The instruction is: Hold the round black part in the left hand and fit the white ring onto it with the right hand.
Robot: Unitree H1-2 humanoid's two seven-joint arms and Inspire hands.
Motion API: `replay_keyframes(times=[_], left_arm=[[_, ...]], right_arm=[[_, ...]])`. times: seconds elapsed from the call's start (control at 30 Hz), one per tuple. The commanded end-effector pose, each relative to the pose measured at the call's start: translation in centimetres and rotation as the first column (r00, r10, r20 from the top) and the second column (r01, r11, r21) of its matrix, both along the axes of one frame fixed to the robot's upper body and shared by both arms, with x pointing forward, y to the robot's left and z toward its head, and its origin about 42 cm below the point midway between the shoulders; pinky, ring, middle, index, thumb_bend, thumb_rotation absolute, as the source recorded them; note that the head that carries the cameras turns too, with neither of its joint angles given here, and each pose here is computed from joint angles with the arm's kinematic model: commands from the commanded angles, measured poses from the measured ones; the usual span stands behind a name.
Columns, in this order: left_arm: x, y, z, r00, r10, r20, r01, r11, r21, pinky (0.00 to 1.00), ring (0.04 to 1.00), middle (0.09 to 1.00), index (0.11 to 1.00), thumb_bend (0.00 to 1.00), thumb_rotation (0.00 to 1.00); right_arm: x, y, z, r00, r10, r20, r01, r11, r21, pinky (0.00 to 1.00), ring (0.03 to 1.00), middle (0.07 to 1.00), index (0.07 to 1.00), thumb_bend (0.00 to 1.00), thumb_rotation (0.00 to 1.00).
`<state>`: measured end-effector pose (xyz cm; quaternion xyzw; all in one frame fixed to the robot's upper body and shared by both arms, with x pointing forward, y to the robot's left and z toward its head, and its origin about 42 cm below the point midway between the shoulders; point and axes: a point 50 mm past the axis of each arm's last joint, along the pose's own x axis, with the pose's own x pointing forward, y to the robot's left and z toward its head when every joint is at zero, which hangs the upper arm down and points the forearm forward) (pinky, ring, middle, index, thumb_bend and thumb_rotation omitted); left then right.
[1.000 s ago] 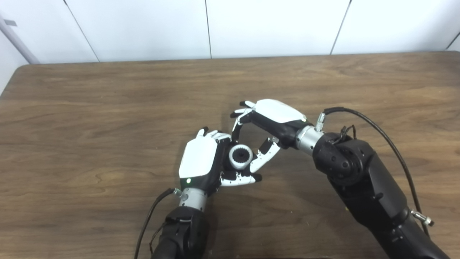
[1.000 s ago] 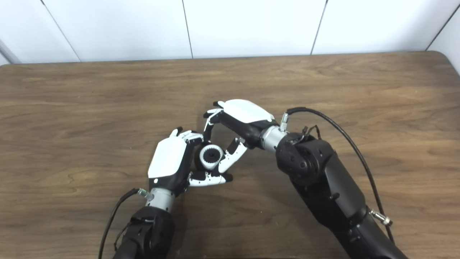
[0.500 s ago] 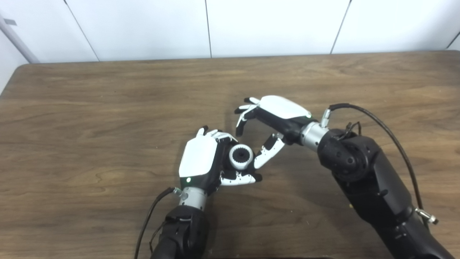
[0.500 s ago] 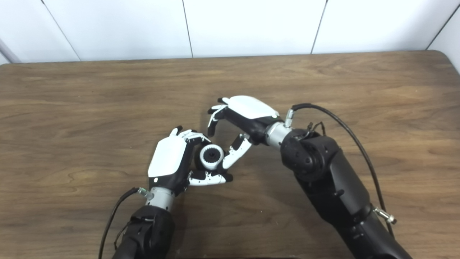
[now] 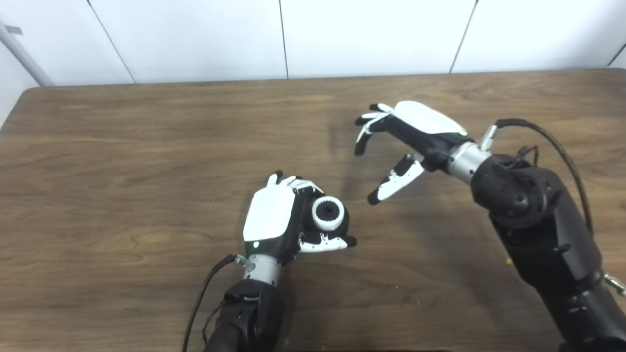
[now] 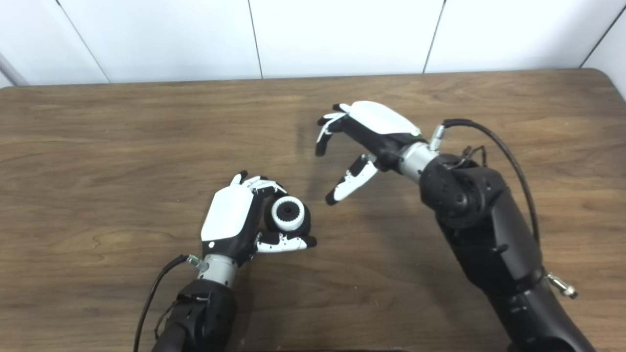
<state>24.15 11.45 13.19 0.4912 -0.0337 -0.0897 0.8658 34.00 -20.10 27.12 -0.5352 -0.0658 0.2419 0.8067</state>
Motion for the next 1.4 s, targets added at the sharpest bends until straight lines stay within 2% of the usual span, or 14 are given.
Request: replay_keyframes(times=[0.0,0.23,0.4,0.43,0.5,0.7,0.8,0.97,1.23,1.37], left_arm=[[-0.8,0.7,-1.8,0.994,-0.009,-0.11,0.013,0.999,0.035,0.97,0.849,0.738,0.483,0.52,0.05],[-0.7,1.3,-1.9,0.994,-0.012,-0.105,0.015,0.999,0.032,0.96,0.846,0.741,0.486,0.52,0.05],[-0.6,1.8,-1.8,0.993,-0.033,-0.117,0.041,0.997,0.068,0.96,0.866,0.777,0.496,0.52,0.07],[-0.6,1.9,-1.7,0.993,-0.039,-0.115,0.048,0.996,0.076,0.96,0.873,0.792,0.599,0.68,0.13],[-0.6,2.1,-1.7,0.992,-0.047,-0.116,0.057,0.994,0.088,0.95,0.88,0.818,0.732,0.83,0.2],[-0.4,2.7,-1.5,0.992,-0.059,-0.111,0.07,0.992,0.1,0.96,0.899,0.876,0.895,0.93,0.25],[-0.4,3.0,-1.2,0.994,-0.06,-0.089,0.069,0.992,0.107,0.95,0.899,0.889,0.937,0.95,0.28],[-0.4,3.4,-0.6,0.997,-0.054,-0.053,0.059,0.993,0.101,0.94,0.9,0.895,0.952,0.97,0.3],[-0.1,3.8,0.1,0.998,-0.048,-0.038,0.051,0.996,0.07,0.97,0.915,0.885,0.779,0.94,0.27],[0.1,4.1,0.2,0.999,-0.047,-0.021,0.049,0.997,0.057,0.96,0.907,0.867,0.76,0.94,0.24]], right_arm=[[0.3,-0.2,2.4,0.996,-0.007,0.093,0.006,1.0,0.013,0.86,0.968,0.873,0.599,0.97,0.23],[0.1,-0.9,2.4,0.995,-0.036,0.093,0.033,0.999,0.026,0.85,0.964,0.873,0.598,0.96,0.23],[0.1,-0.5,2.1,0.996,-0.043,0.082,0.041,0.999,0.026,0.85,0.966,0.873,0.6,0.96,0.23],[0.1,-0.5,2.0,0.996,-0.044,0.082,0.042,0.999,0.026,0.85,0.964,0.872,0.6,0.96,0.23],[0.2,-0.3,1.8,0.996,-0.043,0.083,0.04,0.999,0.028,0.85,0.96,0.868,0.597,0.97,0.24],[0.1,-0.2,1.3,0.996,-0.055,0.073,0.052,0.998,0.039,0.85,0.959,0.869,0.6,0.96,0.24],[0.1,-0.1,1.0,0.995,-0.06,0.076,0.057,0.997,0.043,0.85,0.957,0.867,0.598,0.97,0.24],[0.0,-0.2,0.6,0.994,-0.071,0.078,0.068,0.996,0.05,0.84,0.954,0.864,0.601,0.97,0.24],[-0.1,0.0,0.1,0.994,-0.078,0.075,0.074,0.996,0.05,0.85,0.953,0.863,0.609,0.96,0.24],[-0.1,0.1,-0.2,0.995,-0.083,0.063,0.079,0.996,0.05,0.86,0.958,0.869,0.617,0.96,0.25]])
